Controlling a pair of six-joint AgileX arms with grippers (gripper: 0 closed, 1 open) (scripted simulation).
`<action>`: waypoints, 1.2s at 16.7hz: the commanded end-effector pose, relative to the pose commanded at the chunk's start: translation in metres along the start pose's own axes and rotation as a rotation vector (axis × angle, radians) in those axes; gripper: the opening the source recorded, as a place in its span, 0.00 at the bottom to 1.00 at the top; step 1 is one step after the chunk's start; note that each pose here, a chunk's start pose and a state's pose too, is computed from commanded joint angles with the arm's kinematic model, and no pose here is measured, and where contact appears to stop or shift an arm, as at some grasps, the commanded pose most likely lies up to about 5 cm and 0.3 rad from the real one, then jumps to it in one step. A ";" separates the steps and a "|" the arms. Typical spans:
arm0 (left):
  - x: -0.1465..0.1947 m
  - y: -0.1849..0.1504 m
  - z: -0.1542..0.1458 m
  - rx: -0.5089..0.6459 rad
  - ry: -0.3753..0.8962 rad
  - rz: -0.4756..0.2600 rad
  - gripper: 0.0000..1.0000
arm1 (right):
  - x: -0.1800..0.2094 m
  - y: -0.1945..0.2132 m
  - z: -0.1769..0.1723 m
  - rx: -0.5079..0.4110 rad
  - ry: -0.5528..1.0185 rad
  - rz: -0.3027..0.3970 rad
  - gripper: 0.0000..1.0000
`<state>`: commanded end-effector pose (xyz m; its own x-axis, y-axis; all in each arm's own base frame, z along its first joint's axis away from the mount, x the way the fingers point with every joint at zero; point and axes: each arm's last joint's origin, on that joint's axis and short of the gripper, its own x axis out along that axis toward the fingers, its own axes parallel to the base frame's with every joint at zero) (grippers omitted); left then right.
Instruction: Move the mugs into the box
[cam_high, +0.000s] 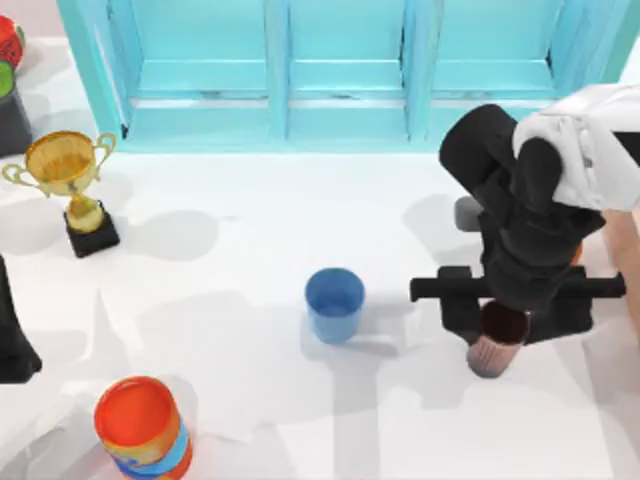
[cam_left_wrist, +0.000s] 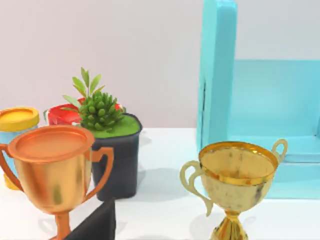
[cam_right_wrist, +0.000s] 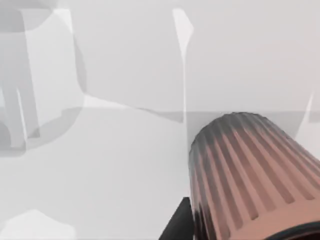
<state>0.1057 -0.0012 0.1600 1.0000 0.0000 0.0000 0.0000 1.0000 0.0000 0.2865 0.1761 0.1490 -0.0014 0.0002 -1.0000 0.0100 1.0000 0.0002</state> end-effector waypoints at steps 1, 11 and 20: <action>0.000 0.000 0.000 0.000 0.000 0.000 1.00 | 0.000 0.000 0.000 0.000 0.000 0.000 0.00; 0.000 0.000 0.000 0.000 0.000 0.000 1.00 | -0.060 -0.058 0.009 0.009 0.003 -0.001 0.00; 0.000 0.000 0.000 0.000 0.000 0.000 1.00 | -0.099 -0.100 0.000 0.001 0.003 -0.001 0.00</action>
<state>0.1057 -0.0012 0.1600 1.0000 0.0000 0.0000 0.0000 1.0000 0.0000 0.2855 0.0762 0.2481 -0.0040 -0.0008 -1.0000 0.0110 0.9999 -0.0009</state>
